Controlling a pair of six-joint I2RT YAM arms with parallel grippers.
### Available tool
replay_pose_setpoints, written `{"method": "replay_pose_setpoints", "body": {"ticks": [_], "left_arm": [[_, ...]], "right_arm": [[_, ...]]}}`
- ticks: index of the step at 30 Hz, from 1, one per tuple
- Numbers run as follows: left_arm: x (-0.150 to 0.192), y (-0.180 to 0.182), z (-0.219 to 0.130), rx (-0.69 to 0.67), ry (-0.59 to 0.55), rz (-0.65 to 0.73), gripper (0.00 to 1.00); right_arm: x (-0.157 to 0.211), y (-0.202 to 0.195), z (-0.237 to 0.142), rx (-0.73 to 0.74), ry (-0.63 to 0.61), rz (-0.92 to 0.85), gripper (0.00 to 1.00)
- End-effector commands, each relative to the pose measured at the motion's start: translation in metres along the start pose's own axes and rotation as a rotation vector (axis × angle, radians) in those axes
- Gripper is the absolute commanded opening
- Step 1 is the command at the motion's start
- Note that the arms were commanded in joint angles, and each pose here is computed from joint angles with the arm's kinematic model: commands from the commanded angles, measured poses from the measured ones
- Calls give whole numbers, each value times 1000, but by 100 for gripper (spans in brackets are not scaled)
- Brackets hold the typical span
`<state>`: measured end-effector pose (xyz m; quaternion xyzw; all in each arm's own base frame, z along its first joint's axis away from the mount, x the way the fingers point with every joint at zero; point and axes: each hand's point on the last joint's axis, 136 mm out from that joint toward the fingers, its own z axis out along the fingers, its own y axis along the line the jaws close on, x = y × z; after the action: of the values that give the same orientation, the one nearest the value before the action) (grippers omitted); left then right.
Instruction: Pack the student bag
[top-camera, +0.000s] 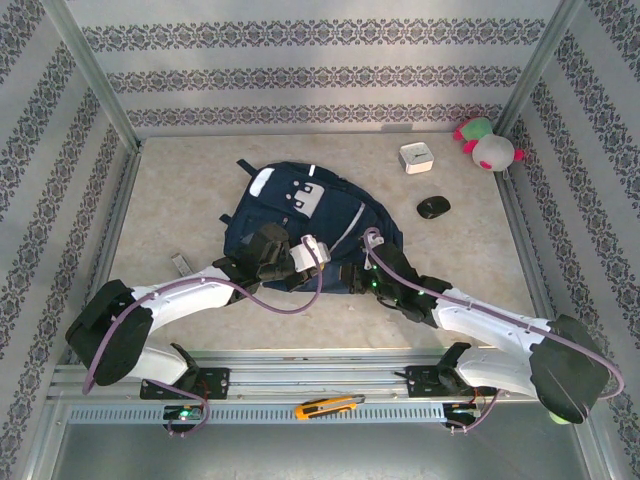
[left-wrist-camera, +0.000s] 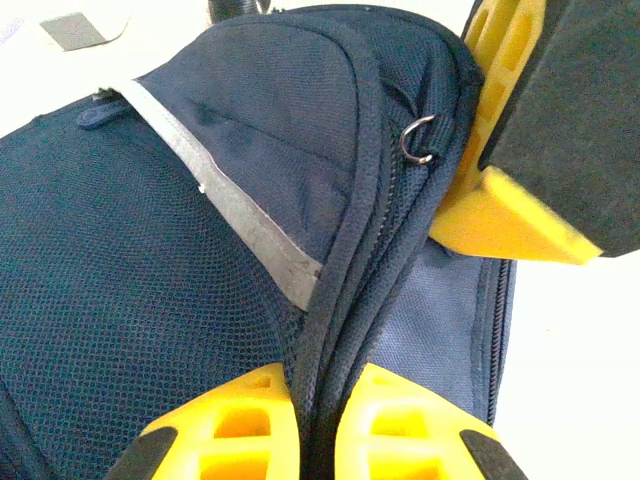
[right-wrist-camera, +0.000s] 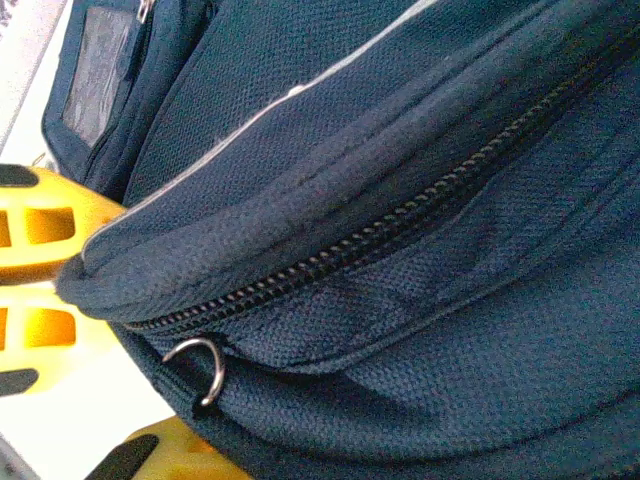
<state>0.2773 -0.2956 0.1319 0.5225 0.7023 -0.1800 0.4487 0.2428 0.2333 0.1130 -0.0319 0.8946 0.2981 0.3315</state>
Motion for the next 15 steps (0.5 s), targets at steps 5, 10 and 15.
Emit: {"method": "replay_pose_setpoints", "body": {"ticks": [5,10,15], "left_arm": [[-43,-3,-14,7,-165,-22,0],[-50,-2,-16,8,-197,-40,0],[-36,5,-16,-41,-124,-19,0]], "right_arm": [[-2,-27,8,164,-92,2,22],[6,-34,16,248,-94,-40,25],[2,-42,5,300,-107,-100,2]]}}
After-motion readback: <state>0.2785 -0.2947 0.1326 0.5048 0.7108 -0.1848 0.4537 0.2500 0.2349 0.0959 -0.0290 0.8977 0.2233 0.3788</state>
